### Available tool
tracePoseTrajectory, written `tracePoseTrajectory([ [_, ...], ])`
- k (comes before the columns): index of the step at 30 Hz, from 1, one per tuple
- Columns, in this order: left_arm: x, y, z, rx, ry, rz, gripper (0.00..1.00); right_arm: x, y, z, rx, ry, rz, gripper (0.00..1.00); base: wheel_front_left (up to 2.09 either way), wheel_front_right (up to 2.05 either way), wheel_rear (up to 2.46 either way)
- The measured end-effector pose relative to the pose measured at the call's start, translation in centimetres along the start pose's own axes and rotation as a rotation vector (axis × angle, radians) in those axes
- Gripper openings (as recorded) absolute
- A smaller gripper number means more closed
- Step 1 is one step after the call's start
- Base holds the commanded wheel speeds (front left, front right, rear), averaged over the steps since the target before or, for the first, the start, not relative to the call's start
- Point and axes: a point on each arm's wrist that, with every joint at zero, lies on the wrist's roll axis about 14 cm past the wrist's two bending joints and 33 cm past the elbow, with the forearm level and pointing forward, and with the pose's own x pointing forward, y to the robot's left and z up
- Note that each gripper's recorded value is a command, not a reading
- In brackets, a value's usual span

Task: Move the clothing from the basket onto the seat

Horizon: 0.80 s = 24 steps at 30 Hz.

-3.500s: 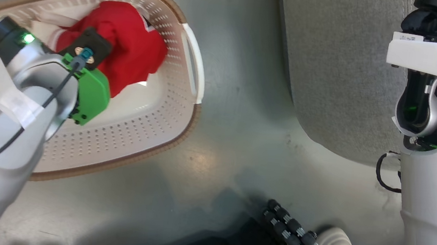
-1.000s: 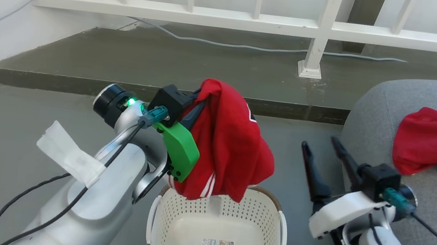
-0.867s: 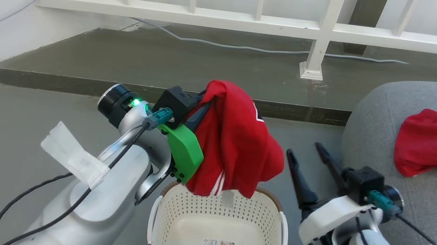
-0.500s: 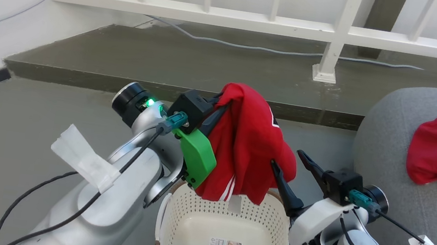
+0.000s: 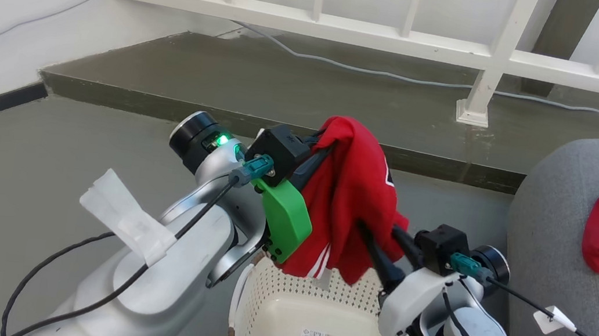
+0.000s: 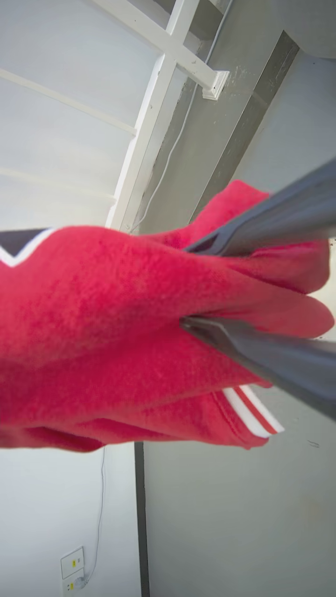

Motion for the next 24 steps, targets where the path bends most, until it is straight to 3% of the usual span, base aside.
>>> tracePoseTrajectory([
  [2, 0.0, 0.0, 0.3, -0.002, -0.005, 0.001, 0.00, 0.2, 0.2, 0.2, -0.006, -0.002, 0.008, 0.00, 0.00, 0.00, 0.00],
  [13, 0.3, 0.0, -0.7, -0.071, 0.003, 0.038, 0.00, 0.2, -1.2, 0.7, 0.003, -0.012, -0.026, 0.00, 0.00, 0.00, 0.00],
  [15, 0.4, -0.1, -1.3, -0.097, 0.016, 0.044, 0.19, -0.1, -2.1, 0.8, 0.005, -0.020, -0.049, 0.00, 0.00, 0.00, 0.00],
  [16, 0.4, -0.2, -1.7, -0.105, 0.023, 0.043, 0.45, -0.2, -2.6, 1.0, 0.004, -0.024, -0.063, 0.00, 0.00, 0.00, 0.00],
  [17, 0.4, -0.4, -2.0, -0.122, 0.029, 0.045, 0.81, -0.4, -3.2, 1.2, 0.001, -0.029, -0.077, 0.00, 0.00, 0.00, 0.00],
  [18, 0.4, -0.5, -2.4, -0.148, 0.034, 0.046, 1.00, -0.6, -3.9, 1.4, -0.004, -0.034, -0.090, 0.00, 0.00, 0.00, 0.00],
  [24, 0.6, -1.5, -4.2, -0.210, 0.057, 0.039, 1.00, -1.8, -7.4, 3.1, -0.042, -0.072, -0.171, 0.00, 0.00, 0.00, 0.00],
])
